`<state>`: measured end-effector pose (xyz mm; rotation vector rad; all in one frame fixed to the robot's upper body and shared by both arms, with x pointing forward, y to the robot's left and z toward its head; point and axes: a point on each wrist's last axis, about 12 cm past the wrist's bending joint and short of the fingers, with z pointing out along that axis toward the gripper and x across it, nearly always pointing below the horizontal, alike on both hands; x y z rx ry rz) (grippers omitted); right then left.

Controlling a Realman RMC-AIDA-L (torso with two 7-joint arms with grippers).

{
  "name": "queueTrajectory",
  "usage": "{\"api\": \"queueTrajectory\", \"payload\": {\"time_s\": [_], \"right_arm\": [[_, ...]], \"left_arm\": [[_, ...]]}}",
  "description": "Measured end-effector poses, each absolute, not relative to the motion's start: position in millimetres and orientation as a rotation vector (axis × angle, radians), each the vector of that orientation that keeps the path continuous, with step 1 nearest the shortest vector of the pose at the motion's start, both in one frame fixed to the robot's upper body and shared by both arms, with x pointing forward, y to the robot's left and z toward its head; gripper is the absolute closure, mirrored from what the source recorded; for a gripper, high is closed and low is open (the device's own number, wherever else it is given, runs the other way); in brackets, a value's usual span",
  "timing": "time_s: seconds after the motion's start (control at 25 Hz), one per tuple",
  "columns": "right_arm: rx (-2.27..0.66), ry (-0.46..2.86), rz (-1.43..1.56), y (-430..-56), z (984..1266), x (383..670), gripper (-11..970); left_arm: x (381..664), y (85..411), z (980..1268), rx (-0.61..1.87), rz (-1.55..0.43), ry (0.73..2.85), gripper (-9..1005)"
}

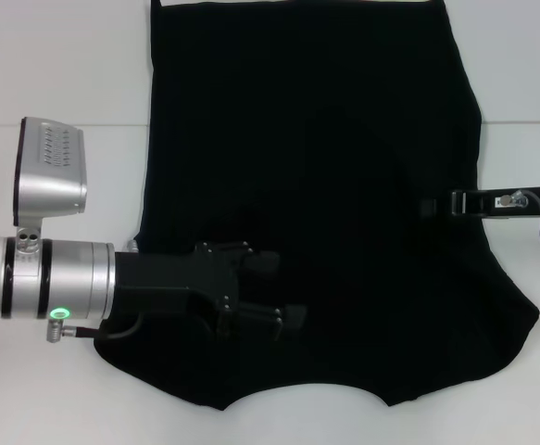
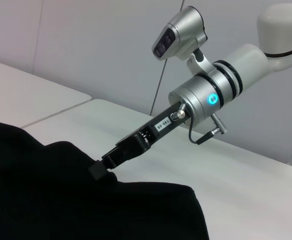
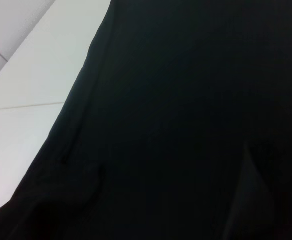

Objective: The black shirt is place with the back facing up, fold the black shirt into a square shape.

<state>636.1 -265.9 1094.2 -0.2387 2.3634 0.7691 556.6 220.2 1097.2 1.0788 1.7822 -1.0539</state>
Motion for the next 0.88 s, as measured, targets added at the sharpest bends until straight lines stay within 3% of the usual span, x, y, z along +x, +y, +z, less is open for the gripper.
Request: {"api": "queueTrajectory", "payload": {"time_s": [0.04,0.12,0.56,0.88], "right_arm": [[-0.241,2.360,0.770,-265.8,1095.3,636.4,950],[-0.235,2.346,0.772,-267.1,1097.8,637.1,837],[-0.315,2.068,0.951,-274.3,1115.7,620.2,595],[-0.382,2.004,0.982,-262.4,1114.3,618.2,282]], "left_arm": [[556.9,220.9,1097.5,1.075,-1.052,1.783,76],[557.6,223.7,1098.3,1.055,-1.048,1.790,76],[548.6,272.9,1092.9,0.835,-0.967,1.860,75],[526.6,314.5,1082.2,0.774,-0.819,1.972,75]]}}
